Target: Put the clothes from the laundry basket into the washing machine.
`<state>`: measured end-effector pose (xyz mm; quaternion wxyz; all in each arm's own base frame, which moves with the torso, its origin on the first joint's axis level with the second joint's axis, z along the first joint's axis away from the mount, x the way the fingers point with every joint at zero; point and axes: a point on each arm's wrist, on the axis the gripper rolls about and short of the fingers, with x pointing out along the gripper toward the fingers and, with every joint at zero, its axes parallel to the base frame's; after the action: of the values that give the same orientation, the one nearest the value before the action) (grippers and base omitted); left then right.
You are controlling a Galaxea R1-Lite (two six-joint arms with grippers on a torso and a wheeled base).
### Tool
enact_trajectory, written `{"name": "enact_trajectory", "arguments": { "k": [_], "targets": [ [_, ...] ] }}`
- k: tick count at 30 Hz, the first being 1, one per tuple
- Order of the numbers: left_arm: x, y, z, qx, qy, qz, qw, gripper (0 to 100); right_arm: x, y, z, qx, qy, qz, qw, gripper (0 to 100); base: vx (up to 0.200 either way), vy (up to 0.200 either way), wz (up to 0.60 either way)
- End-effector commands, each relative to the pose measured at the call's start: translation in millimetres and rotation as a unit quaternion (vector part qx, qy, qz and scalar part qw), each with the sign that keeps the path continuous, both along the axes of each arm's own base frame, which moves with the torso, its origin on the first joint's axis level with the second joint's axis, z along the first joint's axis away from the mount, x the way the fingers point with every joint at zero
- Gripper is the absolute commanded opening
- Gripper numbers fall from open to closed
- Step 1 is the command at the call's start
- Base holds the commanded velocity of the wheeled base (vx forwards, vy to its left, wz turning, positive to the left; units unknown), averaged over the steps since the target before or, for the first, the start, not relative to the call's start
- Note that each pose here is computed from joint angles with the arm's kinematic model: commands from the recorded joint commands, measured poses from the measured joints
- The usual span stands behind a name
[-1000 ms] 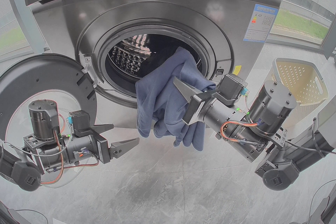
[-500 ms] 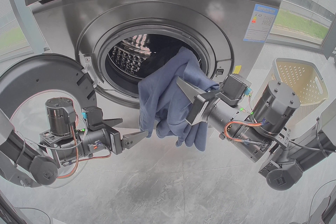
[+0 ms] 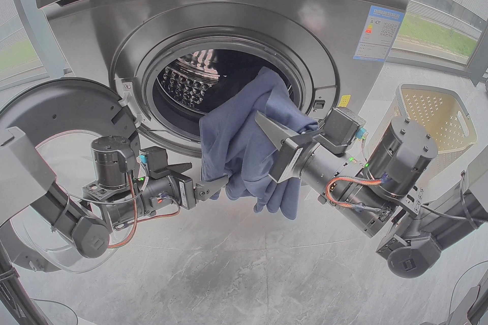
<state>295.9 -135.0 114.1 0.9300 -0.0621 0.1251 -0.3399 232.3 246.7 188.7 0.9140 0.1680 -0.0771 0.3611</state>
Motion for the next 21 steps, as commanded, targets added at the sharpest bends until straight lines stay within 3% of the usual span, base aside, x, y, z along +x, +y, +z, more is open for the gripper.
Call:
{"name": "enact_trajectory", "arguments": {
  "k": [1,14,15,21],
  "targets": [
    [14,-6,-15,0.006,0.007,0.010,0.9999,100,-2,1,0,0.000,-0.001,0.003,1.0000,0,0.000,0.000,0.00],
    [29,-14,-38,0.004,0.002,0.012,0.9999,100,-4,1,-4,-0.005,0.004,0.005,1.0000,0,0.000,0.000,0.00],
    [30,-14,-38,0.003,-0.001,0.014,0.9999,0,-5,1,-4,-0.005,0.004,0.005,1.0000,0,0.000,0.000,0.00],
    [33,-16,-35,-0.005,-0.017,0.014,0.9997,0,-4,1,-5,-0.005,0.005,0.005,1.0000,0,0.000,0.000,0.00]
  ]
}}
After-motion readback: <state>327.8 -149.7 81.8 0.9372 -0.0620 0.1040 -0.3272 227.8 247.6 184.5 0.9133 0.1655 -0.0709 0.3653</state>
